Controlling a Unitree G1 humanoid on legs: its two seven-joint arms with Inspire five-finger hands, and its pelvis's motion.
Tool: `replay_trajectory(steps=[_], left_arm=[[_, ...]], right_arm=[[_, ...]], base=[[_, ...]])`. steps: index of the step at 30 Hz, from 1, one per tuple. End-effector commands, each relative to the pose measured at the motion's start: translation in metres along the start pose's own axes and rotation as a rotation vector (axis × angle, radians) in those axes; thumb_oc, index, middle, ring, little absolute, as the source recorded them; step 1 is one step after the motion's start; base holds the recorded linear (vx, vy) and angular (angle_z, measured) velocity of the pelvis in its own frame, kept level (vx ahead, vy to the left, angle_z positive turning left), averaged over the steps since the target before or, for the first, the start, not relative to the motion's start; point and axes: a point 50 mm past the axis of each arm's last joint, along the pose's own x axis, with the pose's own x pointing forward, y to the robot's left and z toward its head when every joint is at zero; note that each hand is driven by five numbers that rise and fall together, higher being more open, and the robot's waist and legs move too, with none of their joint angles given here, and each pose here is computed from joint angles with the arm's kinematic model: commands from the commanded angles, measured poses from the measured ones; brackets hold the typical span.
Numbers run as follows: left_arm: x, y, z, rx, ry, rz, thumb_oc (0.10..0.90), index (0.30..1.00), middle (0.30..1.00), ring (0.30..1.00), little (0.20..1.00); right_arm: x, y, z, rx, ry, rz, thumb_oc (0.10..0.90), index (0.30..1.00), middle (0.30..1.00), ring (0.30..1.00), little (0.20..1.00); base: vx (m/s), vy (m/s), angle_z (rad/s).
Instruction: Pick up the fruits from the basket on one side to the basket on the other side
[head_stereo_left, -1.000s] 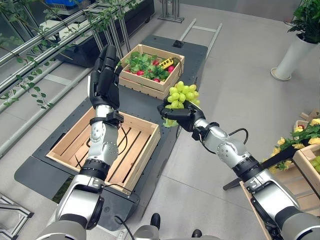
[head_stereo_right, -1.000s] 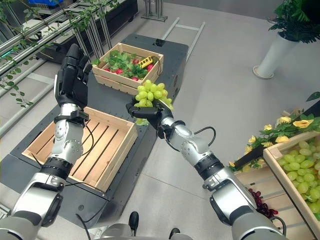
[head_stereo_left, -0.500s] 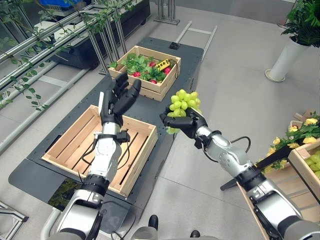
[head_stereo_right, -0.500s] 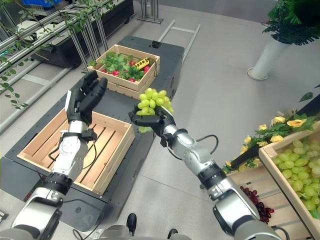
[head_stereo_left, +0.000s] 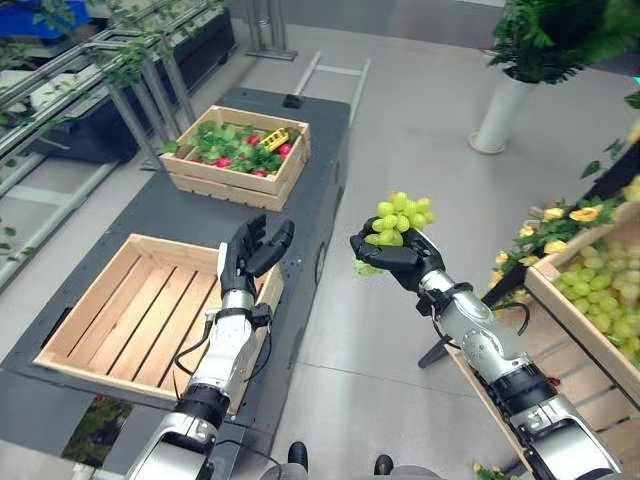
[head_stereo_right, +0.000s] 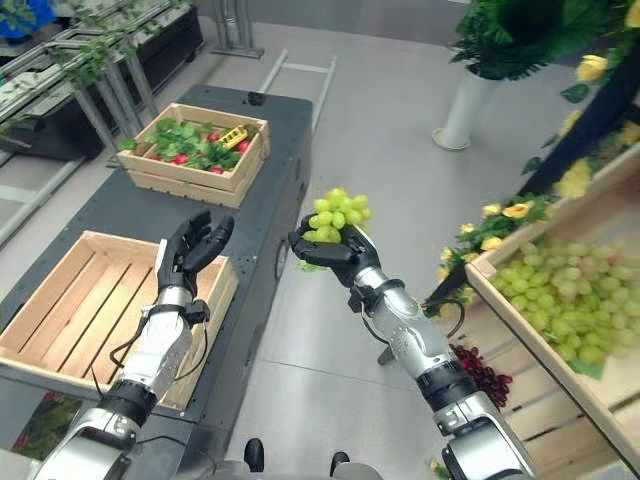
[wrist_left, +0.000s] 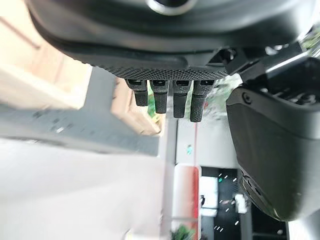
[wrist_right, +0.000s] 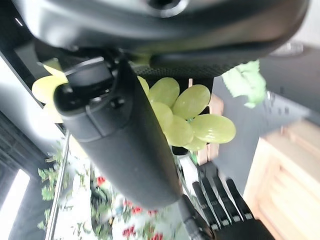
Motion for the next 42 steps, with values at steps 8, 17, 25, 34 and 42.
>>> replay_trajectory(steps=[8, 17, 25, 34, 42], left_arm=[[0.0, 0.004, -0.017, 0.087, 0.096, -0.043, 0.8, 0.9, 0.9, 0.9, 0.9], [-0.015, 0.018, -0.032, 0.09, 0.136, 0.009, 0.8, 0.9, 0.9, 0.9, 0.9], [-0.013, 0.022, -0.033, 0.13, 0.13, 0.041, 0.8, 0.9, 0.9, 0.9, 0.9], [-0.007, 0.041, -0.022, 0.072, 0.096, 0.155, 0.8, 0.9, 0.9, 0.9, 0.9], [-0.013, 0.04, -0.037, 0.099, 0.156, 0.141, 0.8, 0.9, 0.9, 0.9, 0.9]], right_arm=[[-0.025, -0.005, 0.065, -0.185, -0.264, 0.176, 0.4, 0.3, 0.3, 0.3, 0.3], [-0.02, 0.007, 0.073, -0.256, -0.224, 0.322, 0.4, 0.3, 0.3, 0.3, 0.3], [-0.032, 0.018, 0.087, -0.317, -0.215, 0.417, 0.4, 0.3, 0.3, 0.3, 0.3], [-0.02, 0.03, 0.091, -0.359, -0.21, 0.549, 0.4, 0.3, 0.3, 0.3, 0.3], [-0.032, 0.035, 0.128, -0.369, -0.255, 0.653, 0.4, 0.3, 0.3, 0.3, 0.3]], base=[[-0.03, -0.012, -0.24], [-0.04, 0.149, -0.72], [-0.04, 0.168, -0.29], [-0.06, -0.05, -0.62], [0.04, -0.039, 0.01]])
